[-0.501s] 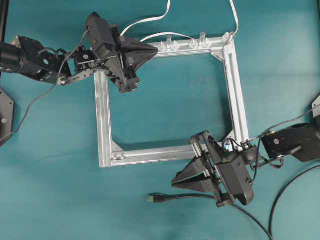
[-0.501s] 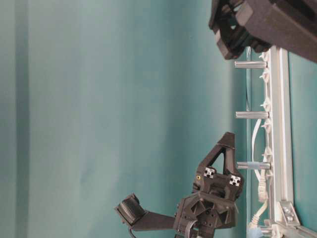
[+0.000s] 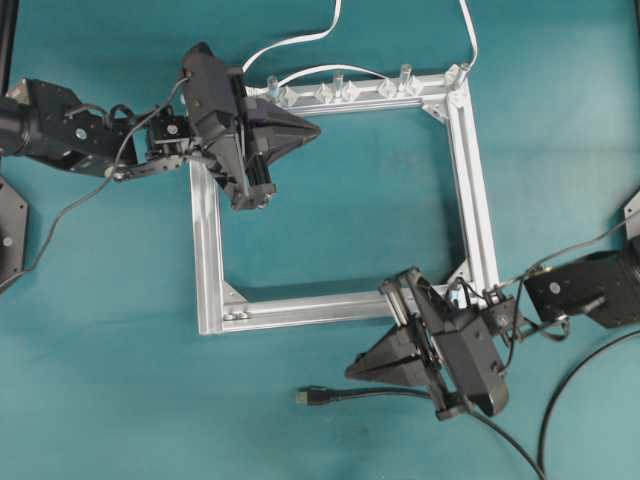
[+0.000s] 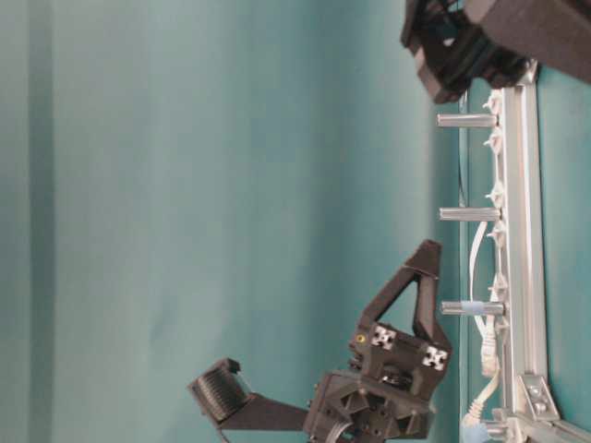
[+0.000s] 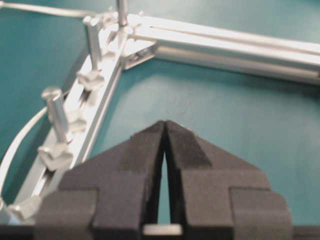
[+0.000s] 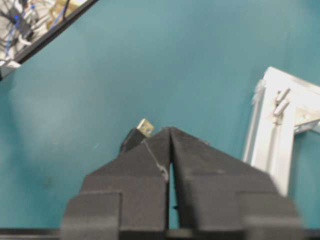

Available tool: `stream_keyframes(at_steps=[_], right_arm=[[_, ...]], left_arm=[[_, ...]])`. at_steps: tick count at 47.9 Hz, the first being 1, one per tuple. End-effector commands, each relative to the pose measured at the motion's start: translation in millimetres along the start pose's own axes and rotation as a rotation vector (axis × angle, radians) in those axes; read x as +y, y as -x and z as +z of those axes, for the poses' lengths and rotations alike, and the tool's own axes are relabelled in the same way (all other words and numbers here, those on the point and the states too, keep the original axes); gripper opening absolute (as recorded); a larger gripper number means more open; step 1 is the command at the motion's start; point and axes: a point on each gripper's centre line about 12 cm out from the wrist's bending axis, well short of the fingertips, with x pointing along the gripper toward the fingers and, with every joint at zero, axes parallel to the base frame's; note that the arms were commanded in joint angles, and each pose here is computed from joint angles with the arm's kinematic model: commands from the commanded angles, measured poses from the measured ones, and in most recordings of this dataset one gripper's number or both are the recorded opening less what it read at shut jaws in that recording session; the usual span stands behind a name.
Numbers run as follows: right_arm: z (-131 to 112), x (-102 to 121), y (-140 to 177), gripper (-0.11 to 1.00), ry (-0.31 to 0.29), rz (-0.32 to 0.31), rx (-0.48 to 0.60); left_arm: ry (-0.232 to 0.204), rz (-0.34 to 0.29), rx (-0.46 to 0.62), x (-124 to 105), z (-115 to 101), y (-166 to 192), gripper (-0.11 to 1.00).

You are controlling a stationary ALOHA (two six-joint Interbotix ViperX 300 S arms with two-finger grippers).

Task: Insert the wire through the string loop located on the right side.
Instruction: 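Open the right gripper and move it toward the black USB cable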

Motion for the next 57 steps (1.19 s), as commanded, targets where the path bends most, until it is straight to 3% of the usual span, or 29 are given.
stream_keyframes(at_steps=[1,9,12,23,27,43,57], right_arm=[[13,2,-4,0.14,-0.026,-0.013,-0.030],[15,0,-5,0.62,-0.095,-0.074,-0.036],[15,0,-5,0.77,-0.103,-0.086,-0.037],[13,-1,-4,0.77,-0.128,-0.116,-0.031],[13,-2,-4,0.77,-0.131,-0.120,-0.031],[16,0,-4,0.77,-0.154,-0.135,-0.060],[19,12,-1,0.77,-0.227,-0.222,-0.091]], left_arm=[[0.000,-0.016,-0.064,-5,22,3,0.00],[0.000,-0.019,-0.056,-7,25,6,0.01],[0.003,-0.020,-0.044,-7,25,6,0.13],[0.029,-0.021,-0.010,-7,26,10,0.73],[0.032,-0.020,0.000,-7,26,11,0.87],[0.030,-0.021,0.018,-8,22,11,0.89],[0.029,-0.020,0.020,-7,21,11,0.89]])
